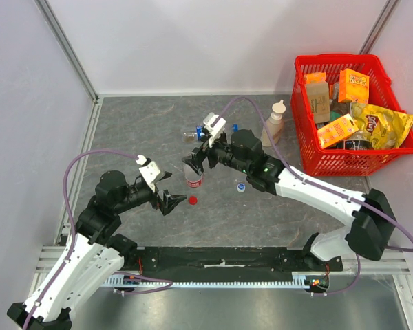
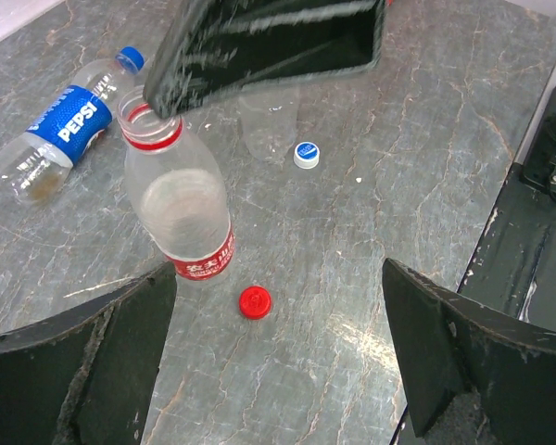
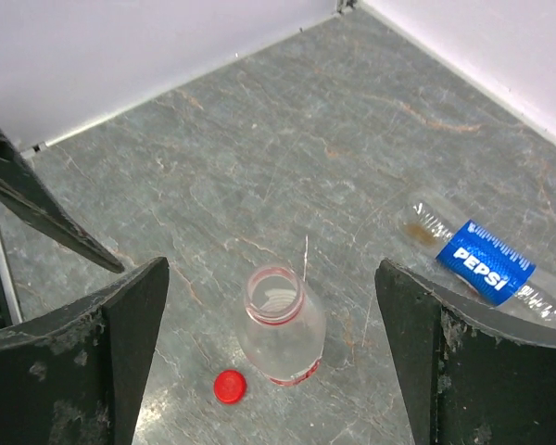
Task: Unscrew the bottle caps
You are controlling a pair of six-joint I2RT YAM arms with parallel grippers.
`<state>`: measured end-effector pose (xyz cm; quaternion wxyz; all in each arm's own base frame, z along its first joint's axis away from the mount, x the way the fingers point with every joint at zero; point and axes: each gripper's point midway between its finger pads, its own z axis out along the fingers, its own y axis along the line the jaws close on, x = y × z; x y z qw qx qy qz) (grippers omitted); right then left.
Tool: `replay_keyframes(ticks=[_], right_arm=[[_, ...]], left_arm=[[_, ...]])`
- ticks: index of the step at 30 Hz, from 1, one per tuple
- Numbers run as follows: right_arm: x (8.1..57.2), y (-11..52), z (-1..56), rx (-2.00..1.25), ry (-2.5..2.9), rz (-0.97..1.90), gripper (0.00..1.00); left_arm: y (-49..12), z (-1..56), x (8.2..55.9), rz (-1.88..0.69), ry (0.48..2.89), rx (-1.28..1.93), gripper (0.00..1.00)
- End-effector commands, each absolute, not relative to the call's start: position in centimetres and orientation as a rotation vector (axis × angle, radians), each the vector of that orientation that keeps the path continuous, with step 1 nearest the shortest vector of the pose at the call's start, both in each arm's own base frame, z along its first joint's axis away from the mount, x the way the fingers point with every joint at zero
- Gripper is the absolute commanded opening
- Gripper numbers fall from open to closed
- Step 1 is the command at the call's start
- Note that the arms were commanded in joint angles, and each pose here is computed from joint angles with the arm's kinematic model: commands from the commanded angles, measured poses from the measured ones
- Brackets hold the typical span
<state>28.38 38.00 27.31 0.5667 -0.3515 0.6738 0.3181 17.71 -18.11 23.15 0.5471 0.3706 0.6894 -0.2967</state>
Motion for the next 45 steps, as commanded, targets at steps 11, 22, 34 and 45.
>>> replay_keyframes(ticks=[11, 22, 34, 45], right_arm=[[25.3, 35.0, 34.0, -0.731, 1.453, 0.839, 0.98], [24.2, 33.0, 34.4, -0.703, 1.443, 0.828, 0.98], [24.0, 30.5, 33.4, -0.632, 1.492, 0.775, 0.98], [23.4, 28.0, 33.7, -0.597, 1.485, 0.717, 0.98]], left_arm=[[-18.4, 25.7, 17.8, -0.695, 1.544, 0.887, 0.98], [-18.4, 29.1, 17.9, -0.690, 1.411, 0.850, 1.00], [-18.8, 36.2, 25.0, -0.560, 1.442, 0.679, 1.00], [-23.0, 39.5, 35.2, -0.594, 1.553, 0.747, 1.00]])
